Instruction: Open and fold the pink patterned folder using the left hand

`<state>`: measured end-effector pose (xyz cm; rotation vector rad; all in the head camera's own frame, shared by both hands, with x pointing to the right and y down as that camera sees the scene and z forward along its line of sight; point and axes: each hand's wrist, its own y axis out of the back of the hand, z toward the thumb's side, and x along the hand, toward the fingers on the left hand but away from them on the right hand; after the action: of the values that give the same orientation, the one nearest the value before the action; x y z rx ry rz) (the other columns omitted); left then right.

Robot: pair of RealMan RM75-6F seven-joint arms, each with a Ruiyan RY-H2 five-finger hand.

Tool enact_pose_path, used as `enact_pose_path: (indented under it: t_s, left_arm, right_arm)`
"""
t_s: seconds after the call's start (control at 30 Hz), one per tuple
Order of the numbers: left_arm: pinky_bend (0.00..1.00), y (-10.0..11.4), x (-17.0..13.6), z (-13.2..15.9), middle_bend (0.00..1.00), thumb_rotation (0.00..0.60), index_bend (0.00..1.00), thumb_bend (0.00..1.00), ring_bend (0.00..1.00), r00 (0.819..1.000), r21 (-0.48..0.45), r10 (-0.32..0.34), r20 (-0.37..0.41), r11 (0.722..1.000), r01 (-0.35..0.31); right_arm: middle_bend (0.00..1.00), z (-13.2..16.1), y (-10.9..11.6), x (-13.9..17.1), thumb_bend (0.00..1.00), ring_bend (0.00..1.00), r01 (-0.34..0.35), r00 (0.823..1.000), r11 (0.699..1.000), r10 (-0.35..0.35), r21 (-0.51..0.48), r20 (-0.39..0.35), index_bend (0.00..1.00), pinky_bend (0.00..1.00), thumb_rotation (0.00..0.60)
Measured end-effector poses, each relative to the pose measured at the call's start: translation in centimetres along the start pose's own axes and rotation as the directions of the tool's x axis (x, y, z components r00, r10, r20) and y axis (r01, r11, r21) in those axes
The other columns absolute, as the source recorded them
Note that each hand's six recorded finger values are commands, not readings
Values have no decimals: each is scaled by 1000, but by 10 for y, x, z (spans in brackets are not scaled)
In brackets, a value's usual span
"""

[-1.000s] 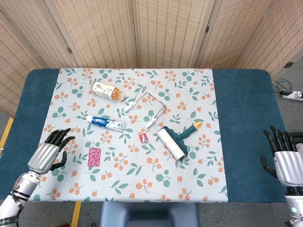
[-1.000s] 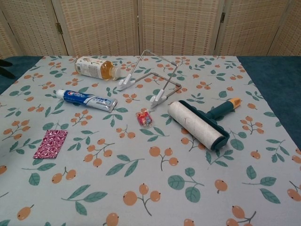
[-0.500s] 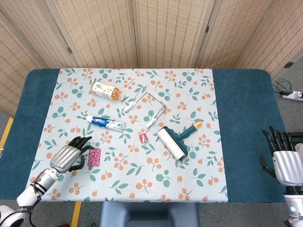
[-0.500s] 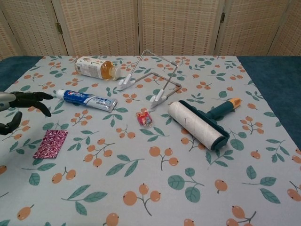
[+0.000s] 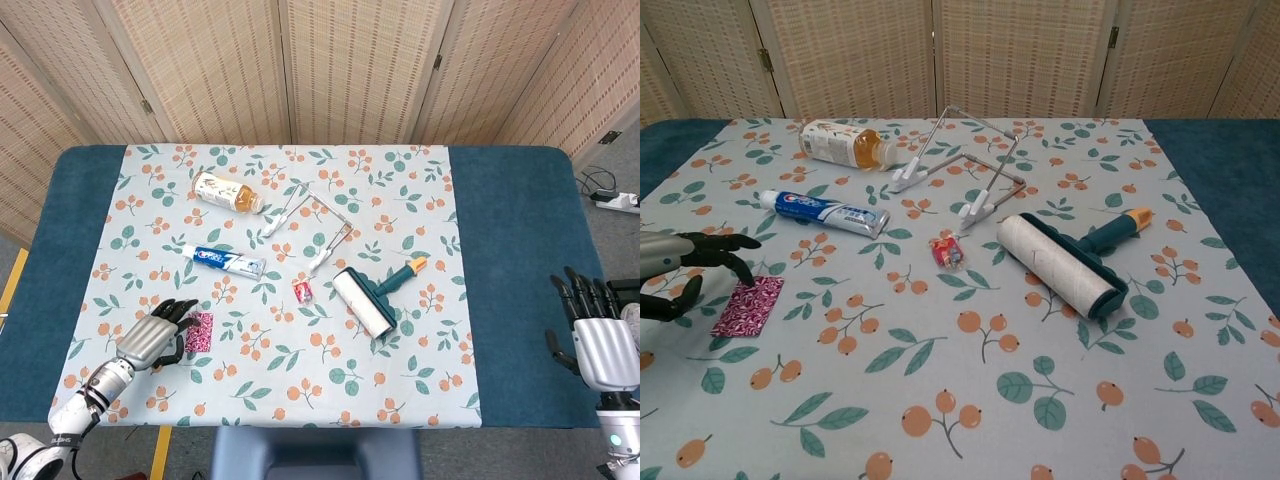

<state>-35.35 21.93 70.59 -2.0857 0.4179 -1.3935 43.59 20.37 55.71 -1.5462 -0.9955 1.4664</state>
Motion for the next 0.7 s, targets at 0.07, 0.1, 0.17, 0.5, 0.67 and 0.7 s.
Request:
enact_pose_path:
  t_s: [0.07, 0.1, 0.17, 0.5, 0.67, 0.7]
  left_arm:
    - [0, -2, 0, 1, 0, 276, 273, 873, 0, 1000, -1, 3, -1, 1000, -3]
    - [0, -2, 0, 1, 0, 274, 273, 873, 0, 1000, -2, 4, -1, 1000, -4]
    - [0, -4, 0, 3, 0, 274, 274, 872, 0, 1000, -2, 4, 2, 1000, -4]
    - [0, -10, 6, 11, 0, 277, 284, 864, 0, 1000, 23, 1, 13, 1000, -2]
    - [0, -13, 9, 10, 0, 274, 284, 861, 0, 1000, 35, -7, 0, 999, 7]
    - [0, -14, 9, 10, 0, 278, 284, 861, 0, 1000, 34, -9, -3, 999, 9]
  right_arm:
    - [0, 0, -1, 0, 457, 0, -1, 1000, 1000, 1, -1, -1, 0, 0, 600]
    - [0, 0, -1, -1, 457, 0, -2, 1000, 1000, 2, -1, -2, 0, 0, 600]
    - [0, 0, -1, -1, 457, 0, -3, 1000, 1000, 3, -1, -2, 0, 0, 600]
    - [0, -1, -2, -1, 457, 0, -5, 1000, 1000, 5, -5, 0, 0, 0, 600]
    - [0, -2, -2, -1, 457, 0, -5, 1000, 1000, 5, -6, 4, 0, 0, 600]
    - [0, -2, -2, -1, 457, 0, -5, 1000, 1000, 5, -6, 5, 0, 0, 600]
